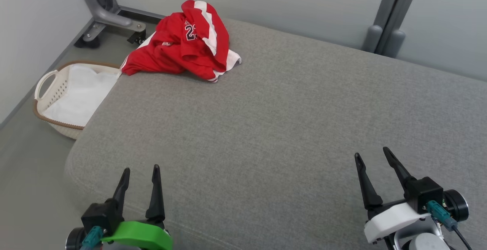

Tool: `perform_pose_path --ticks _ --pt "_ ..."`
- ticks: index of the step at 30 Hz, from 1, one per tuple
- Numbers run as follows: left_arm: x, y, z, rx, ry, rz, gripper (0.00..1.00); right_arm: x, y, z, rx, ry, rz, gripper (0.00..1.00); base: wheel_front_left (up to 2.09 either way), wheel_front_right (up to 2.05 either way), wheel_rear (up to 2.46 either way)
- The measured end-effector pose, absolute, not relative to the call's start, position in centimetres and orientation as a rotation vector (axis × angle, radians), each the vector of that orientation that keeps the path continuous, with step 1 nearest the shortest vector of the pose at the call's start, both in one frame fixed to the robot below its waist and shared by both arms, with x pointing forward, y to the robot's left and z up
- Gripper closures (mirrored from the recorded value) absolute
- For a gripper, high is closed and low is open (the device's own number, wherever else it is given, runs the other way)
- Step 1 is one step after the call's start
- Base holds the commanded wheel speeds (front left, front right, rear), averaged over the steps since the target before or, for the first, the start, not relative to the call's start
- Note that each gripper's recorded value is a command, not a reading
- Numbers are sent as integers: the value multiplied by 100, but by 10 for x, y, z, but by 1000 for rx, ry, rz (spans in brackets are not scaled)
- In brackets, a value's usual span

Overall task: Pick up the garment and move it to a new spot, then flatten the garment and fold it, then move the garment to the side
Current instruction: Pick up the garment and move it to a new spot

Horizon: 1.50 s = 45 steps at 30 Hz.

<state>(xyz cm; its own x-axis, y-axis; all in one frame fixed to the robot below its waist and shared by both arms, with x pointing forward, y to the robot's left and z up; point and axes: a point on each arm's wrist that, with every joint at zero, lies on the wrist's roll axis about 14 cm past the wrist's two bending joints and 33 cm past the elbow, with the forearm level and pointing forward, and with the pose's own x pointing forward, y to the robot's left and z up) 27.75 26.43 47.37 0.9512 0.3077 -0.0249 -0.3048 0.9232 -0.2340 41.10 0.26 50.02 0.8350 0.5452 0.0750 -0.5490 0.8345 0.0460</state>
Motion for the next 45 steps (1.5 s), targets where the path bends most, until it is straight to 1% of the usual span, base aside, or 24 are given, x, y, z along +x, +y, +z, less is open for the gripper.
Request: perform_pose_path --ticks 8,14,17,20,24,27,31,37,41,45 --pt "275 286 483 -216 -40 383 0 416 4 492 62 -43 582 0 0 0 0" --pt "304 325 540 -78 -183 400 0 428 -1 494 50 -62 562 0 0 0 0" --pt "327 348 587 17 -289 389 0 436 -4 494 42 -73 549 0 0 0 0" --pt "354 360 624 91 -364 361 0 444 -6 494 27 -83 540 0 0 0 0" --pt "396 370 662 157 -412 327 0 456 -13 490 10 -90 518 0 0 0 0" --pt "433 370 674 139 -407 298 0 464 -19 484 -5 -89 501 0 0 0 0" --pt "482 364 664 84 -340 262 0 475 -27 476 -17 -83 480 0 0 0 0" --pt "544 351 593 29 -117 220 0 491 -43 454 -34 -54 436 0 0 0 0" --pt "570 335 536 -26 31 190 0 495 -58 432 -55 -9 405 0 0 0 0" --pt "588 317 497 -62 116 153 0 498 -68 415 -68 24 380 0 0 0 0"
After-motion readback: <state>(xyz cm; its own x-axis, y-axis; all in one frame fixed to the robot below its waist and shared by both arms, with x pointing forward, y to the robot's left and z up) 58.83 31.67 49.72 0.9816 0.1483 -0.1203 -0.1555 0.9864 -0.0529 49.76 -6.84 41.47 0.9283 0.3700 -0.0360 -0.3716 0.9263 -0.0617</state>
